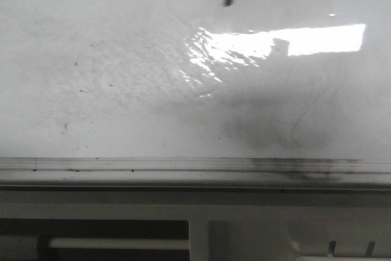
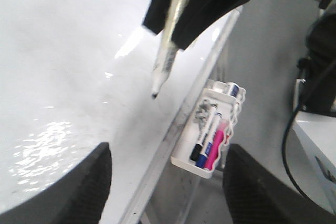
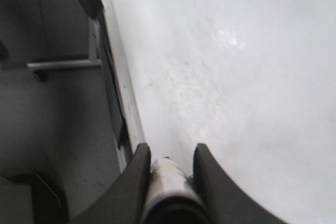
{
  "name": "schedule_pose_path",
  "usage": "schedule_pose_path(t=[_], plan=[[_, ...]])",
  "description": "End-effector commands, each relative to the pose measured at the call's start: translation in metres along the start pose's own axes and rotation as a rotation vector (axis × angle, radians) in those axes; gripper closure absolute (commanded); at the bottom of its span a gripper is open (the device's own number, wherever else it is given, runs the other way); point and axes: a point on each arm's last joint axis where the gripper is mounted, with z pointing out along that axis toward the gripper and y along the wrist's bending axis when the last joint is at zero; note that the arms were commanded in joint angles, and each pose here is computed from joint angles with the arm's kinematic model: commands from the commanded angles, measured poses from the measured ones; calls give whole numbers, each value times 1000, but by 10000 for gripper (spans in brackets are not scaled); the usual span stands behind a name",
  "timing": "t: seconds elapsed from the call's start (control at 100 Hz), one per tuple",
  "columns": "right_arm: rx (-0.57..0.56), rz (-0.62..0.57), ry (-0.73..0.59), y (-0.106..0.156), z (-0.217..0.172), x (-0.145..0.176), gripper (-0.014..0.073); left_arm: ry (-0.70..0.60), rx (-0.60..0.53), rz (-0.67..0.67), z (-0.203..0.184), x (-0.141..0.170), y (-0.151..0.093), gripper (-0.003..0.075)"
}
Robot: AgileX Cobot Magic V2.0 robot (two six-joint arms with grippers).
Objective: Write number 8 on whiteboard
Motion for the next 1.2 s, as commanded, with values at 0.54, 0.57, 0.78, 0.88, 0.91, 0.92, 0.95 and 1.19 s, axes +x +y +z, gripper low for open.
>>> schedule_pose_path(t=[0.54, 0.57, 0.78, 0.88, 0.91, 0.92, 0.95, 1.19], plan=[[369, 78, -339, 1, 1, 42, 631, -217, -334, -289, -37, 24, 14, 624], [379, 76, -354, -1, 1, 40, 631, -217, -334, -289, -37, 24, 14, 645], [468, 89, -402, -19, 0, 38, 633, -218, -335, -287, -37, 24, 14, 741], [499, 106, -365, -26, 2, 43, 633, -218, -335, -287, -37, 24, 14, 741], [507, 110, -359, -28, 2, 44, 633, -218, -335, -287, -37, 24, 14, 741], [508, 111, -357, -28, 3, 45, 633, -218, -335, -287, -37, 24, 14, 741], [512, 113, -352, -29, 3, 45, 633, -218, -335, -287, -37, 24, 14, 741], [478, 144, -255, -33, 23, 54, 636, -218, -335, -287, -37, 24, 14, 741]])
